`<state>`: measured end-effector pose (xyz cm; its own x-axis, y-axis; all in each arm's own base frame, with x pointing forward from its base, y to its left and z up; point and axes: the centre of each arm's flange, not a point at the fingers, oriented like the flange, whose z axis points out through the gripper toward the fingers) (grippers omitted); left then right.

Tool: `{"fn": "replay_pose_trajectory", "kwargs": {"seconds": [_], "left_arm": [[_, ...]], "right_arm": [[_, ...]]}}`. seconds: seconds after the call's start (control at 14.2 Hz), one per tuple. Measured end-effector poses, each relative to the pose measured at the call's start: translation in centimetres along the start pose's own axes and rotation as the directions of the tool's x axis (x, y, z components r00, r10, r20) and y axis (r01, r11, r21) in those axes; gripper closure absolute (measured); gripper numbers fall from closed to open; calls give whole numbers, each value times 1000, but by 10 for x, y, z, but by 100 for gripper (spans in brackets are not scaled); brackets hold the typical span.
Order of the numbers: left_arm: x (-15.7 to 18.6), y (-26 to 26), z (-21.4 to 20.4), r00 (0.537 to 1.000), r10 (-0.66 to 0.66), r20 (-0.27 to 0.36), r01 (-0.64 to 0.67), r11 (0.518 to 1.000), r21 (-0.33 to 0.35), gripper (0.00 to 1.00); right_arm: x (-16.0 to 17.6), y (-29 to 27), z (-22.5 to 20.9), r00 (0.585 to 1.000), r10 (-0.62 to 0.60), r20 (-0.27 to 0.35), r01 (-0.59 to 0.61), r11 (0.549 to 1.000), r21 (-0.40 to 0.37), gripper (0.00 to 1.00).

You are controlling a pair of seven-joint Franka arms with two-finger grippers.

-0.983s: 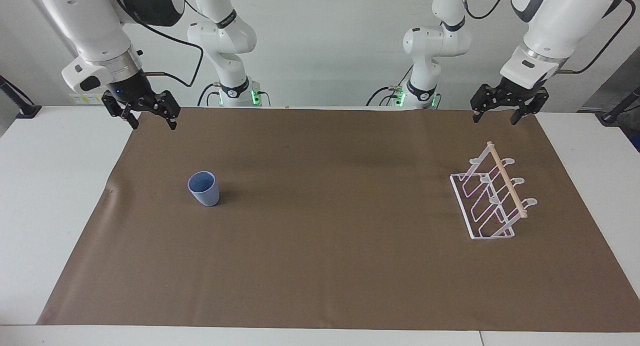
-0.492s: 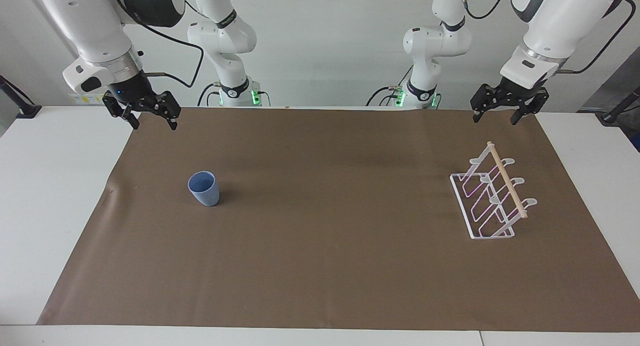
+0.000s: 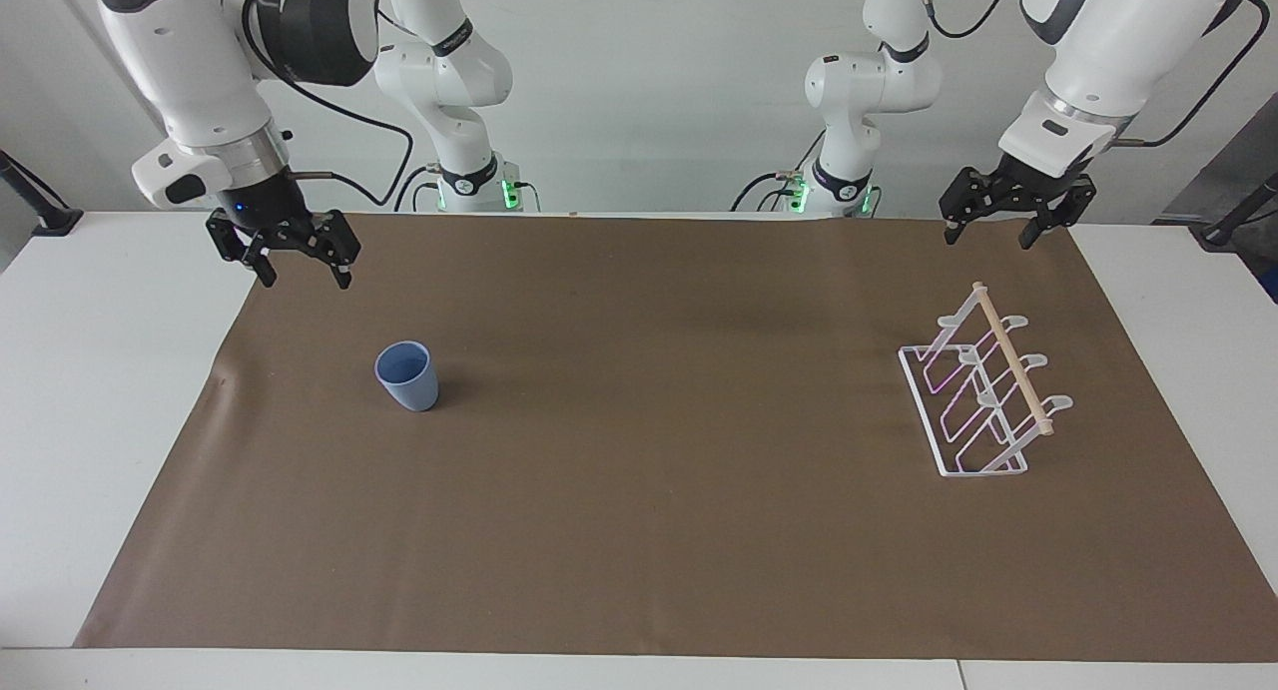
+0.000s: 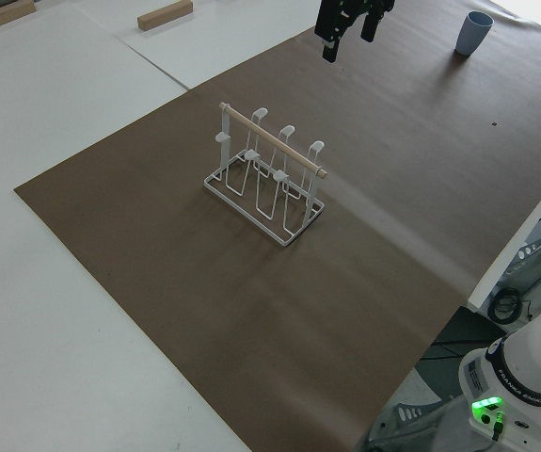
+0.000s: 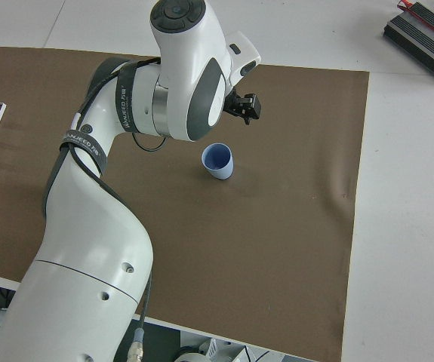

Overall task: Hang cup on cup holder
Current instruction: 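Move the right gripper down to the blue cup's rim, then close the right gripper on the blue cup's rim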

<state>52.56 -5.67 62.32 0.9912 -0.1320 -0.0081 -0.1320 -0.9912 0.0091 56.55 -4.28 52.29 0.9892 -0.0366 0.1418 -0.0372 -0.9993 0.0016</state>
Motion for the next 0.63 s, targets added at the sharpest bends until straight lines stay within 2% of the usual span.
{"fn": "replay_pose_trajectory", "kwargs": {"seconds": [0.14, 0.35, 0.63], "left_arm": [[0, 0, 0, 1000, 0, 0, 0, 1000, 0, 0], [0, 0, 0, 1000, 0, 0, 0, 1000, 0, 0], [0, 0, 0, 1000, 0, 0, 0, 1000, 0, 0]], "right_arm": [[-3, -2, 28, 1000, -4, 3, 4, 1000, 1, 0], [-9, -3, 79, 999, -4, 42, 4, 1000, 2, 0], [-18, -3, 126, 1000, -4, 29, 4, 1000, 1, 0]]}}
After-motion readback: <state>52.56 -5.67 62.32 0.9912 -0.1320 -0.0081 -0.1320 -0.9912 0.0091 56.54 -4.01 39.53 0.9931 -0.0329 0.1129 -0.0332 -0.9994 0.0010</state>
